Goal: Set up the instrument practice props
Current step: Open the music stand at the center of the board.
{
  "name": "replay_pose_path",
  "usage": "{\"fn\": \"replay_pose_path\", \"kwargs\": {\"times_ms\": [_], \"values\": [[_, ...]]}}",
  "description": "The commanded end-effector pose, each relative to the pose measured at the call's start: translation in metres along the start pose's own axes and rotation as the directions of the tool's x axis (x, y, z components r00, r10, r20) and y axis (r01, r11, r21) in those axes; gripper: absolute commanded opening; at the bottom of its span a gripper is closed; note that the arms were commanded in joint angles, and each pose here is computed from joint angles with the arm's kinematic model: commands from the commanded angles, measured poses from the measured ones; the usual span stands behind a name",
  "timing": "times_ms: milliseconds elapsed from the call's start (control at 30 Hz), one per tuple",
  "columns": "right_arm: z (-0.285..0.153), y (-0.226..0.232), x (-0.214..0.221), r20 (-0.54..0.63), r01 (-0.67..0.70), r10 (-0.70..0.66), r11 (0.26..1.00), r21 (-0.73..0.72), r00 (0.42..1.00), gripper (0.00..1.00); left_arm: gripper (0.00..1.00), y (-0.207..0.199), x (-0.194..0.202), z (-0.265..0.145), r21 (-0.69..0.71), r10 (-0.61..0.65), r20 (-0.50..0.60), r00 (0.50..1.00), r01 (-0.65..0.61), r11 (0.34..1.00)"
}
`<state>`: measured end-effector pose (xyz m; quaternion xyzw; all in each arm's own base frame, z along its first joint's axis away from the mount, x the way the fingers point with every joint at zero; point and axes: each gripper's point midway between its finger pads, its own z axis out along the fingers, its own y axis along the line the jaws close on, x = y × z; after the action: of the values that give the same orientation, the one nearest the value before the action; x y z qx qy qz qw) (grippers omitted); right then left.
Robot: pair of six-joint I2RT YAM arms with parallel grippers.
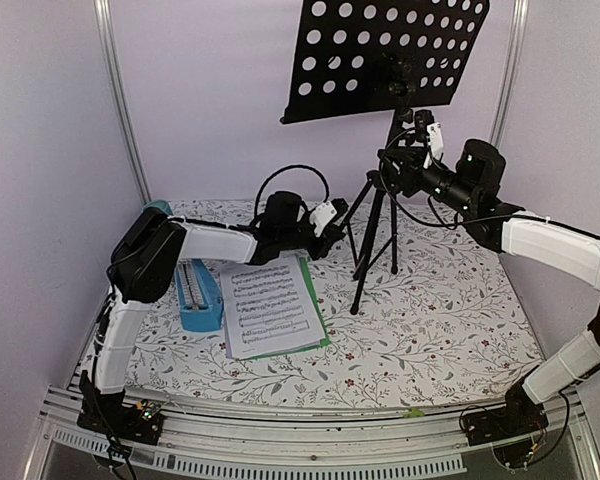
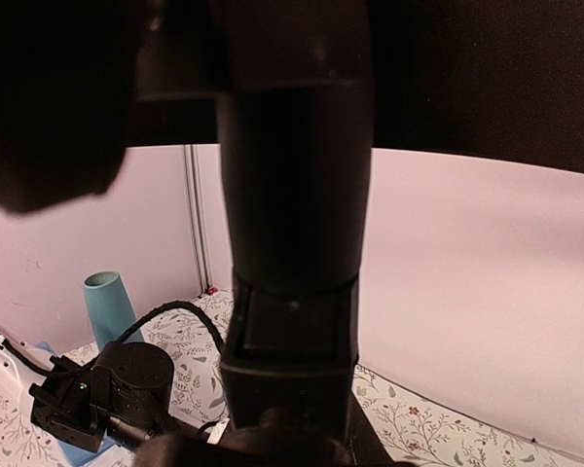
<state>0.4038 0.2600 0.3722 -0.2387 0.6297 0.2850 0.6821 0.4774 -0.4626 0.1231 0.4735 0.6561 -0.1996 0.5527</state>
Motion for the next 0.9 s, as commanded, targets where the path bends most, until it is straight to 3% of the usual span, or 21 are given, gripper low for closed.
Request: {"fn": "replay_pose_path", "kwargs": {"times_ms": [0,633,867], "values": [[0.002,0.003,0.055,-0.182,-0.096,0.091,0.995,-0.019,0.979,0.0,0.0,0.135,0.007,-0.052,-0.306,-0.164,0.033,0.986,0.166,0.938],[0.041,-0.01,0.078,-0.262,-0.137,0.133,0.991,0.003,0.956,0.0,0.0,0.168,0.061,-0.062,-0.334,-0.256,-0.048,0.966,0.226,0.915],[0.048,-0.014,0.058,-0.247,-0.102,0.102,0.995,0.01,0.964,0.0,0.0,0.174,0.084,-0.071,-0.355,-0.247,-0.115,0.962,0.193,0.915]]}}
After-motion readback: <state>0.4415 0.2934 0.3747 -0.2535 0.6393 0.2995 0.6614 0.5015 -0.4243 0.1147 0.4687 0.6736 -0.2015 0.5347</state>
